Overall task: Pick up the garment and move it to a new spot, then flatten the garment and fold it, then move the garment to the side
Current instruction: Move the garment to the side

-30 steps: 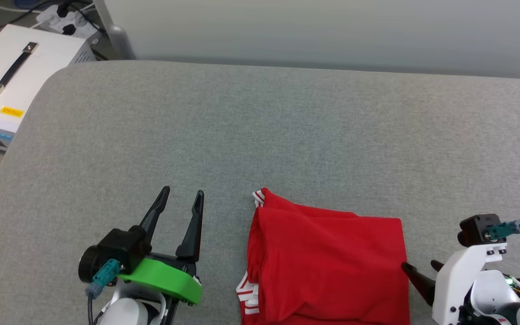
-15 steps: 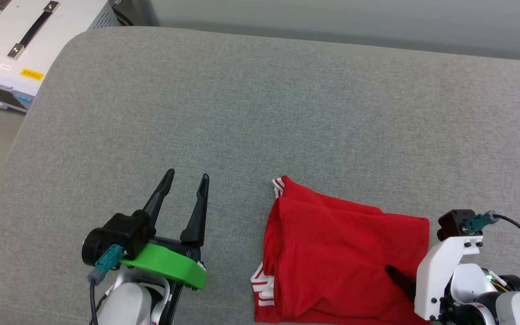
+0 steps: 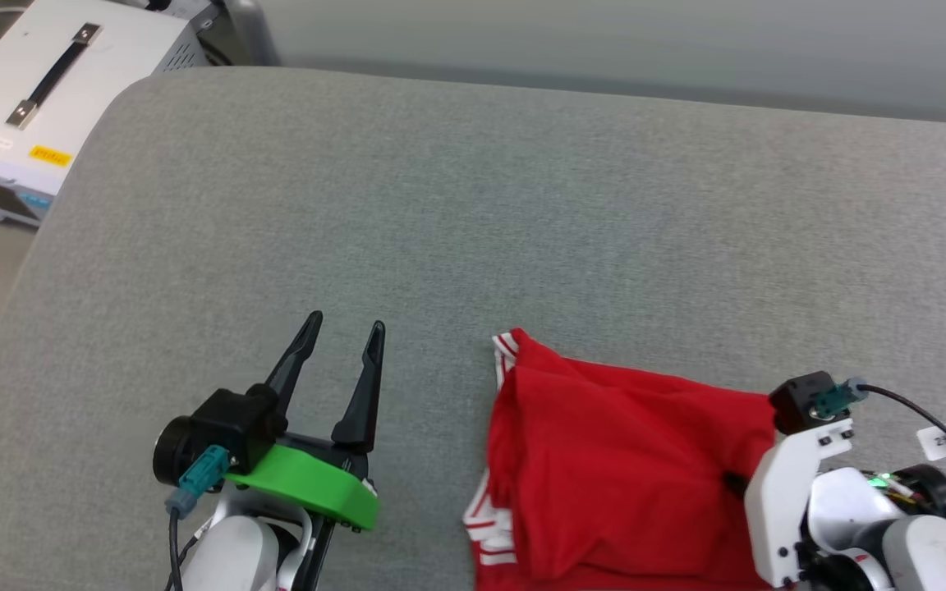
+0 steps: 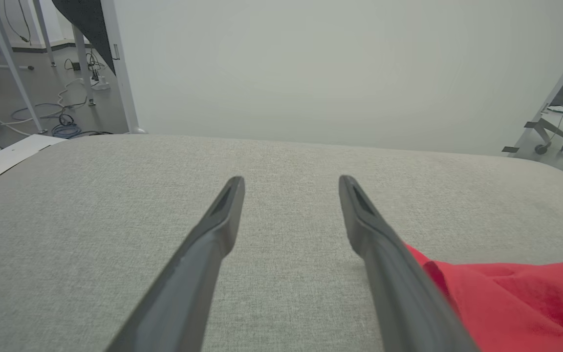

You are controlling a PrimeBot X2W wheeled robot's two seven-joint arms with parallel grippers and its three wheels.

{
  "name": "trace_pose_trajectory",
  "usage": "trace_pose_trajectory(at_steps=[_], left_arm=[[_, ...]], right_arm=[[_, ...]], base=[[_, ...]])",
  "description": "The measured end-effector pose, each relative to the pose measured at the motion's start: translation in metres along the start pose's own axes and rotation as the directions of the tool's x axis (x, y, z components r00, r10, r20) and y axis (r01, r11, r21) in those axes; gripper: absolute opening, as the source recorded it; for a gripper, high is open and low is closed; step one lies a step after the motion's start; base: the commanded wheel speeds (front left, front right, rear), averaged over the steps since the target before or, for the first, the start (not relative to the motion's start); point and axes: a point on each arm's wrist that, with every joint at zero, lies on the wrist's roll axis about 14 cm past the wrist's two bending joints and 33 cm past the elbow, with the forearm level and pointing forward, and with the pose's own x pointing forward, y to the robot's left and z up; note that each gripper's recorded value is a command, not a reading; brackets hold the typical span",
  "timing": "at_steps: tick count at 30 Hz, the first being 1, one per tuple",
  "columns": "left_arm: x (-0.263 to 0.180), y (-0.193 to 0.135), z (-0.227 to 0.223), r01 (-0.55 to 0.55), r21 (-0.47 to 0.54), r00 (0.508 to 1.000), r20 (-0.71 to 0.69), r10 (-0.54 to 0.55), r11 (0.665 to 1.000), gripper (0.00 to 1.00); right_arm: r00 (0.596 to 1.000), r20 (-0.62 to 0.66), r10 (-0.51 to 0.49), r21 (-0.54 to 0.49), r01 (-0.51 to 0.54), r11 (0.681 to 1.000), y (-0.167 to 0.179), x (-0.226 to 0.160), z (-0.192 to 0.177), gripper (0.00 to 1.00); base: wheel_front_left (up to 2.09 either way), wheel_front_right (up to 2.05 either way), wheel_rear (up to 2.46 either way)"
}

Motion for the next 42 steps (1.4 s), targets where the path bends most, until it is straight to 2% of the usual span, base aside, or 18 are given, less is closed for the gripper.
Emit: trace_pose_trajectory(at_steps=[4, 10, 18, 23, 33, 42], left_arm=[[0.004, -0.015, 0.000, 0.050, -0.003, 0.999, 0.001, -0.050, 0.999, 1.00], [0.013, -0.048, -0.005, 0.150, -0.022, 0.989, -0.003, -0.150, 0.988, 1.00], [0.038, -0.094, -0.009, 0.293, -0.076, 0.956, 0.014, -0.292, 0.953, 1.00], [0.063, -0.116, -0.009, 0.379, -0.074, 0.925, 0.041, -0.377, 0.922, 1.00], [0.108, -0.148, -0.027, 0.532, -0.058, 0.846, 0.059, -0.529, 0.845, 1.00], [0.127, -0.164, -0.056, 0.597, -0.095, 0.801, 0.035, -0.597, 0.796, 1.00]], right_arm=[[0.996, 0.024, -0.090, -0.112, 0.092, 0.989, -0.029, -0.023, 0.005, 0.00], [0.970, 0.056, -0.236, -0.240, 0.243, 0.940, -0.076, -0.064, 0.015, 0.00], [0.899, 0.042, -0.436, -0.347, 0.423, 0.837, -0.148, -0.120, 0.011, 0.00], [0.850, 0.025, -0.527, -0.344, 0.502, 0.793, -0.195, -0.136, 0.008, 0.00], [0.684, -0.012, -0.730, -0.279, 0.699, 0.659, -0.310, -0.169, -0.012, 0.00], [0.563, -0.061, -0.824, -0.221, 0.797, 0.562, -0.366, -0.181, -0.048, 0.00]], base=[[0.00, 0.00, 0.00], [0.00, 0.00, 0.00], [0.00, 0.00, 0.00], [0.00, 0.00, 0.00], [0.00, 0.00, 0.00], [0.00, 0.00, 0.00]])
